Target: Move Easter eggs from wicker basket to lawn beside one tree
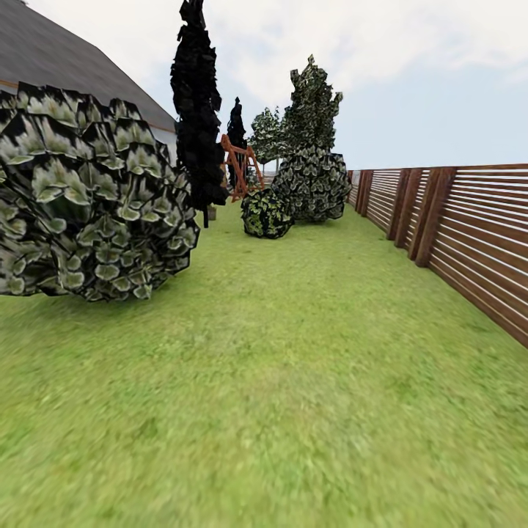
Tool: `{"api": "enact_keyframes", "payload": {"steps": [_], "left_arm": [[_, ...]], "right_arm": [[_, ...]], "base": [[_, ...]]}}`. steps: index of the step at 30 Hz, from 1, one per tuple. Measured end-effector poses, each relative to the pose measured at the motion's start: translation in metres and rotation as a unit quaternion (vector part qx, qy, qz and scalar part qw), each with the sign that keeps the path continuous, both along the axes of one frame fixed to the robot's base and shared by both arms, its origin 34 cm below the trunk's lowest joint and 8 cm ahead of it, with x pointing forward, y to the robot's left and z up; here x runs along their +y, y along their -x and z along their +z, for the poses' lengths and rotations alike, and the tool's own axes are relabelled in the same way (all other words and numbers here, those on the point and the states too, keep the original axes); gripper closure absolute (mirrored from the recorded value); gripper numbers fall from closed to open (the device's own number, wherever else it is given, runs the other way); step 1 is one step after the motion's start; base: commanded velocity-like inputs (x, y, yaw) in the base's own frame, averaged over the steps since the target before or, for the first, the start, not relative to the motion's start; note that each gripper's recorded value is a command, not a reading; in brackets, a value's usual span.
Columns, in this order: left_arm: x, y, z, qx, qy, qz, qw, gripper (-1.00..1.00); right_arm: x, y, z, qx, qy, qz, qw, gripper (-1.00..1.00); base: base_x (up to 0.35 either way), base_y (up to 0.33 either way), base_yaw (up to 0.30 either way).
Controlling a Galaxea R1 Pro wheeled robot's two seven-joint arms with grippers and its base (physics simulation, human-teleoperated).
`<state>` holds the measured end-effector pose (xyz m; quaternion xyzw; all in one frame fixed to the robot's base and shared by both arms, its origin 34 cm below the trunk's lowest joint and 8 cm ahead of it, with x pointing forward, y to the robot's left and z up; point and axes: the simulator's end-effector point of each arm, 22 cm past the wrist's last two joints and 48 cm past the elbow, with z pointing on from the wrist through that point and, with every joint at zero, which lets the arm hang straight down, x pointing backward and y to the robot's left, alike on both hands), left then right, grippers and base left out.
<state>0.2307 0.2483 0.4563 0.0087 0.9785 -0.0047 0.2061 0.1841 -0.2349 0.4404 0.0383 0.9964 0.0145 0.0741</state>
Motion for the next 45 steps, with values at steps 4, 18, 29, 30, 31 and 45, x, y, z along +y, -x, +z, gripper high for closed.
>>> {"api": "enact_keyframes", "payload": {"steps": [4, 18, 29, 30, 31, 45], "left_arm": [[0.0000, -0.0001, 0.0000, 0.000, 0.000, 0.000, 1.0000, -1.00], [0.0001, -0.0001, 0.0000, 0.000, 0.000, 0.000, 1.0000, -1.00], [0.0001, -0.0001, 0.0001, 0.000, 0.000, 0.000, 1.0000, -1.00], [0.0001, -0.0001, 0.0001, 0.000, 0.000, 0.000, 1.0000, -1.00], [0.0001, -0.0001, 0.0001, 0.000, 0.000, 0.000, 1.0000, -1.00], [0.0003, -0.0001, 0.0000, 0.000, -0.001, 0.000, 1.0000, -1.00]], "right_arm": [[0.0000, 0.0000, 0.0000, 0.000, 0.000, 0.000, 1.0000, -1.00], [-0.0002, 0.0000, 0.0000, 0.000, 0.000, 0.000, 1.0000, -1.00], [-0.0003, 0.0000, 0.0000, 0.000, 0.000, 0.000, 1.0000, -1.00], [-0.0005, 0.0000, 0.0000, 0.000, 0.000, 0.000, 1.0000, -1.00], [-0.0005, 0.0000, 0.0000, 0.000, 0.000, -0.001, 1.0000, -1.00], [-0.0009, 0.0000, 0.0000, 0.000, 0.000, -0.002, 1.0000, -1.00]], "base": [[0.315, 0.000, 0.000], [0.315, 0.000, 0.000], [0.314, 0.000, 0.000], [0.313, 0.000, 0.000], [0.313, 0.000, 0.000], [0.312, 0.000, -0.002]]}}
